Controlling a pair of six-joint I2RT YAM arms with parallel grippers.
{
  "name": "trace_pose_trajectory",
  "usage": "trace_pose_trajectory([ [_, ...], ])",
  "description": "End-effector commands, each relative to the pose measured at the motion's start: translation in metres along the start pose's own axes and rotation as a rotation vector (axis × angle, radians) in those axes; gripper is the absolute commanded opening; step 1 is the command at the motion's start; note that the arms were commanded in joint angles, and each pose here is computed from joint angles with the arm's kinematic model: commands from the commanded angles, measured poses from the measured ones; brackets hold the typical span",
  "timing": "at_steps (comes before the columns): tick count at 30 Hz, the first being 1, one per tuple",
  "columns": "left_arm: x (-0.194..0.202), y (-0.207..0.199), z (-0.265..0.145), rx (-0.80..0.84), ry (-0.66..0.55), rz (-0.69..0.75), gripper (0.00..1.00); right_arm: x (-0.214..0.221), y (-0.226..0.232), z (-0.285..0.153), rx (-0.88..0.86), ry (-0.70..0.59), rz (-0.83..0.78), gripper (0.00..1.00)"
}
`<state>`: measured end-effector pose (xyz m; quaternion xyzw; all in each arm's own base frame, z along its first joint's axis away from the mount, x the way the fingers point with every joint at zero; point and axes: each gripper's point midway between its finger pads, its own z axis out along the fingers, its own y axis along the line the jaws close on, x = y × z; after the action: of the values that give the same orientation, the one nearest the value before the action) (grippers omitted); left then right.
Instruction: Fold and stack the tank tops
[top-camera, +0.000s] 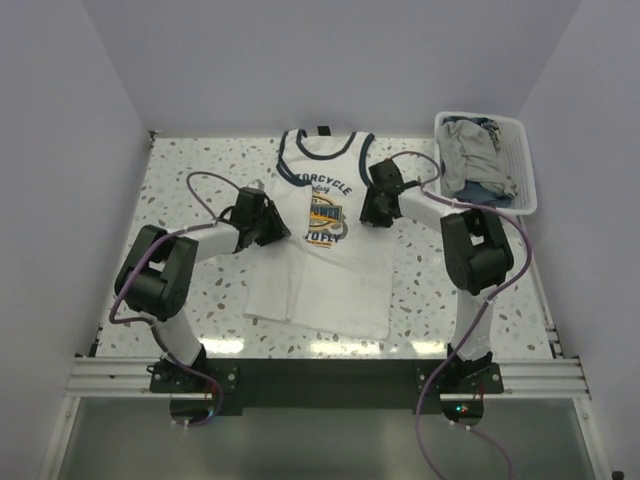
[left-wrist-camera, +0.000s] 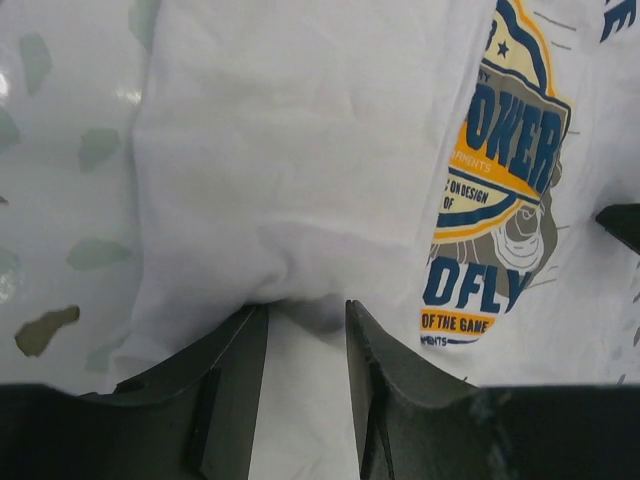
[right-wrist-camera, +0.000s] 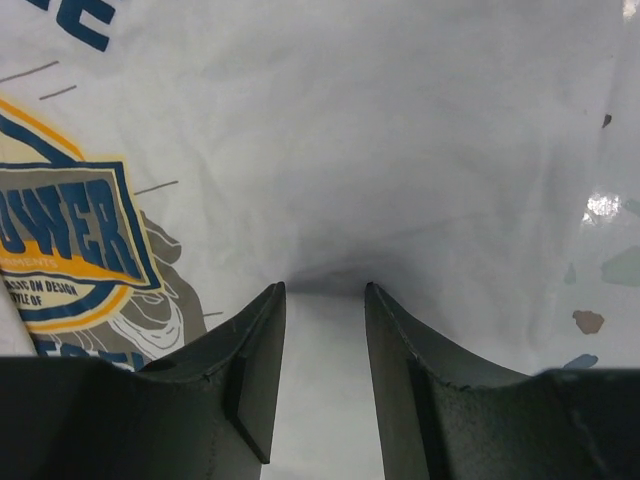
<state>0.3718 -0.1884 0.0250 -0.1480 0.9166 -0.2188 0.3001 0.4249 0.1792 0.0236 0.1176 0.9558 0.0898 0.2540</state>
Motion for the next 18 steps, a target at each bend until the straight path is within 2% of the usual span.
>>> trace_pose_trajectory([
  [1,-0.023,0.033,0.012,-0.113,-0.011,0.003,0.42,-0.008,0.015,0.004,-0.048,0.000,0.038,0.41],
  [6,-0.027,0.028,0.009,-0.111,0.000,0.038,0.42,-0.023,0.016,-0.001,-0.035,-0.033,0.046,0.41],
  [9,-0.002,0.044,0.000,-0.143,0.030,0.053,0.43,-0.032,0.013,-0.005,-0.044,-0.042,0.056,0.41],
  [14,0.016,0.064,-0.011,-0.176,0.029,0.062,0.44,-0.035,0.013,-0.007,-0.053,-0.045,0.054,0.41],
  [18,0.017,0.061,-0.020,-0.159,0.013,0.084,0.50,-0.038,0.015,-0.011,-0.062,-0.055,0.050,0.41],
])
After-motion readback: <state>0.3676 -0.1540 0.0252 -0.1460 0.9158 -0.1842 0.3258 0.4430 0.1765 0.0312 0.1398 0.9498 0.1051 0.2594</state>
